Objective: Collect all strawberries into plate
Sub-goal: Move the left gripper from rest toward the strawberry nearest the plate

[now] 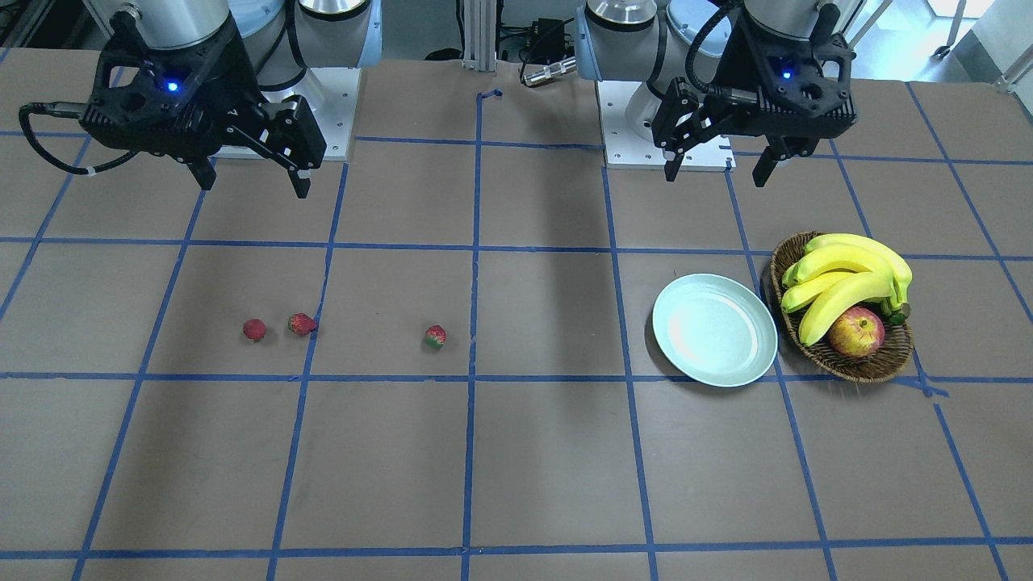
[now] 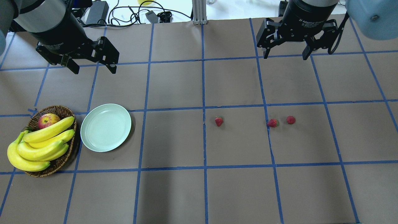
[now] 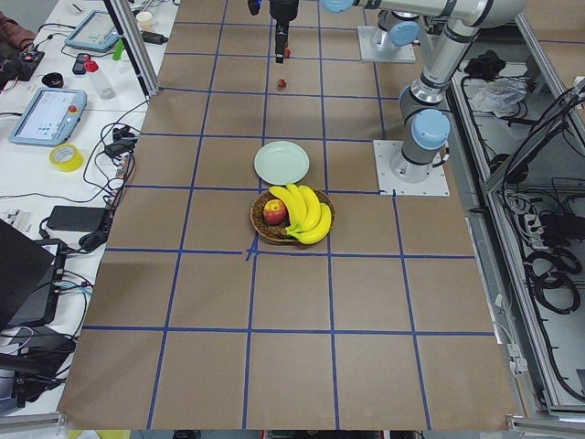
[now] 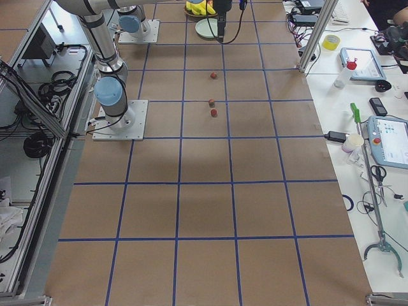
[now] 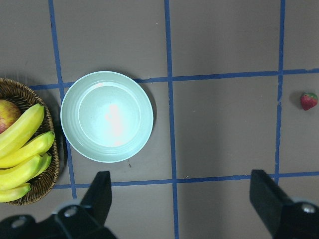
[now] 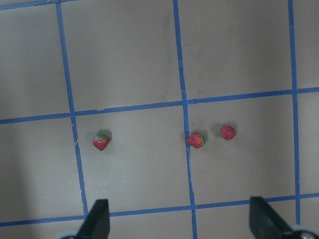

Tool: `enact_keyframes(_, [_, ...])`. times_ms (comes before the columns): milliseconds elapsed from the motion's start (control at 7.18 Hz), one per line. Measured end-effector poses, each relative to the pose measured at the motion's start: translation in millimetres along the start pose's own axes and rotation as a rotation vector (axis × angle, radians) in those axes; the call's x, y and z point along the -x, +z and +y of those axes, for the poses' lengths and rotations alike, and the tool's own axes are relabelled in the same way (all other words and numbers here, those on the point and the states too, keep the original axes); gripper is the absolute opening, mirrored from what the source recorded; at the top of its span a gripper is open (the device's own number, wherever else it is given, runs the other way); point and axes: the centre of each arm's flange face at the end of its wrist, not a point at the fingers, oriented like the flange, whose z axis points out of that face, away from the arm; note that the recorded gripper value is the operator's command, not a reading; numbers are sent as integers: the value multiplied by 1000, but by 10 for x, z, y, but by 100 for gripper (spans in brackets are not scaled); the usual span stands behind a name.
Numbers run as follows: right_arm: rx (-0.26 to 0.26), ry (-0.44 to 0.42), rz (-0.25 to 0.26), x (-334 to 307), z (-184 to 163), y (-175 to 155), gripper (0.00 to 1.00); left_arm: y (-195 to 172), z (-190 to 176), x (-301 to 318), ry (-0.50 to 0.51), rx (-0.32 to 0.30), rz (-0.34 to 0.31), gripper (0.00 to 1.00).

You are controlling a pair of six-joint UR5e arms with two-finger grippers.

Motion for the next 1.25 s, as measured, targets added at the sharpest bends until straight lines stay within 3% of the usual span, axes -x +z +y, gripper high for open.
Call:
enact_keyframes(557, [1,-2,0,-8,-3,-1,100,220,-220,-15,-18,4,5,100])
enact_keyframes(1253, [1,-2,0,-7,-3,-2,100,629,-464,-486,-33,2,10,100])
